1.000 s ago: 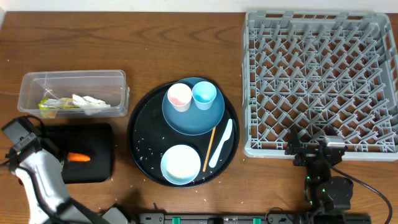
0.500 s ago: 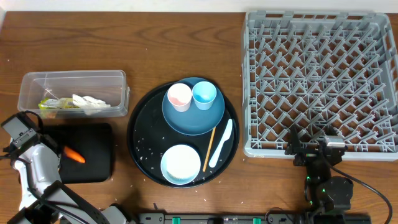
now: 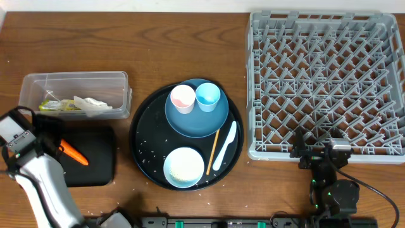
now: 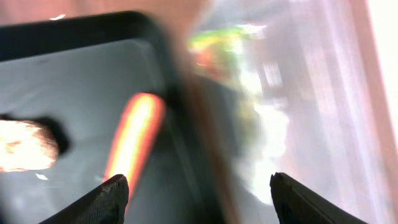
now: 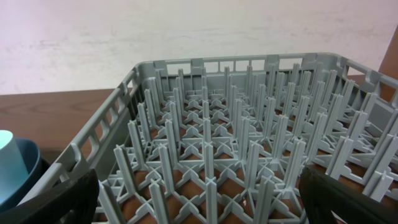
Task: Sort waste into correct bins and load items into the dishwasher rack
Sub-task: 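Carry the carrot with the left gripper and release it on the black tray, then move the left gripper to the white rice bowl and grasp its rim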
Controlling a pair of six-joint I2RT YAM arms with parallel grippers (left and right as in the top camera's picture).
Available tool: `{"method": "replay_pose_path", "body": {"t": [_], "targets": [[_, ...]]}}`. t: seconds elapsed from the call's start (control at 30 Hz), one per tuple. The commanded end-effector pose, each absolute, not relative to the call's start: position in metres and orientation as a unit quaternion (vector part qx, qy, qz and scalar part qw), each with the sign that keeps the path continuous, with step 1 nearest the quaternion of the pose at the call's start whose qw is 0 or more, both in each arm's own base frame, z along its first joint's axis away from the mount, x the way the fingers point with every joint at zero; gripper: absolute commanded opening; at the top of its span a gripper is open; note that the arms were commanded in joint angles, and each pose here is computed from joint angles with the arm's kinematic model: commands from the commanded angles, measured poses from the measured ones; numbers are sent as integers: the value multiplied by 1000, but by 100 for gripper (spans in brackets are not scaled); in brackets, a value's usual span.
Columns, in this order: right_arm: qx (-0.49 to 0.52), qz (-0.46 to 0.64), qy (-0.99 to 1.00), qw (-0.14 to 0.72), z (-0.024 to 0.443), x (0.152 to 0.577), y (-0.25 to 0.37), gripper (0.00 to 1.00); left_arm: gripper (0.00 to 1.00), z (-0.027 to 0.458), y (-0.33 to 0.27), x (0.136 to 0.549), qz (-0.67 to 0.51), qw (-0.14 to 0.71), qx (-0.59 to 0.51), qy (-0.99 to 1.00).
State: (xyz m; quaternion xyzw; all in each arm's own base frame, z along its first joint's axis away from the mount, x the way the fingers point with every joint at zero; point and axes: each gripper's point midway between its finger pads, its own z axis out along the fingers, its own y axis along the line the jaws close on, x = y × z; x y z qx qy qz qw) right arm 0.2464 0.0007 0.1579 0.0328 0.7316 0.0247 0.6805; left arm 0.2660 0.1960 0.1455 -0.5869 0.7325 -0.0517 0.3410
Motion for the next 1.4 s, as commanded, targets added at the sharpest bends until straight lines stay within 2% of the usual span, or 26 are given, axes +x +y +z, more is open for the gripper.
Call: {"method": "replay_pose_path", "body": {"t": [0.0,0.1,0.23,0.47,0.8,1.03,1.13,1.27,1.33,1.37], "targets": [[39,22,731,681,157,246,-2,99,74,183,156,277,-105,373,-534,751],[39,22,731,681,157,246,-2,99,72,195,98,277,-152,362,-461,796],[39,22,731,681,157,246,-2,99,56,193,25,261,-190,316,-362,856],[39,22,731,681,157,246,-2,99,38,186,-80,228,-235,245,-189,921],[39,22,731,681,157,246,-2,99,33,161,-157,207,-177,218,-52,958],[39,22,731,681,157,246,-2,99,34,133,-199,196,-135,167,17,977],[39,22,731,681,157,246,-2,99,47,120,-205,195,-114,152,32,981],[39,22,731,681,157,246,-2,99,50,114,-207,197,-102,153,83,979],[39,22,731,681,157,246,-2,99,61,117,-210,199,-111,158,84,978],[39,22,731,681,157,246,-2,99,70,118,-214,199,-120,159,87,976]]}}
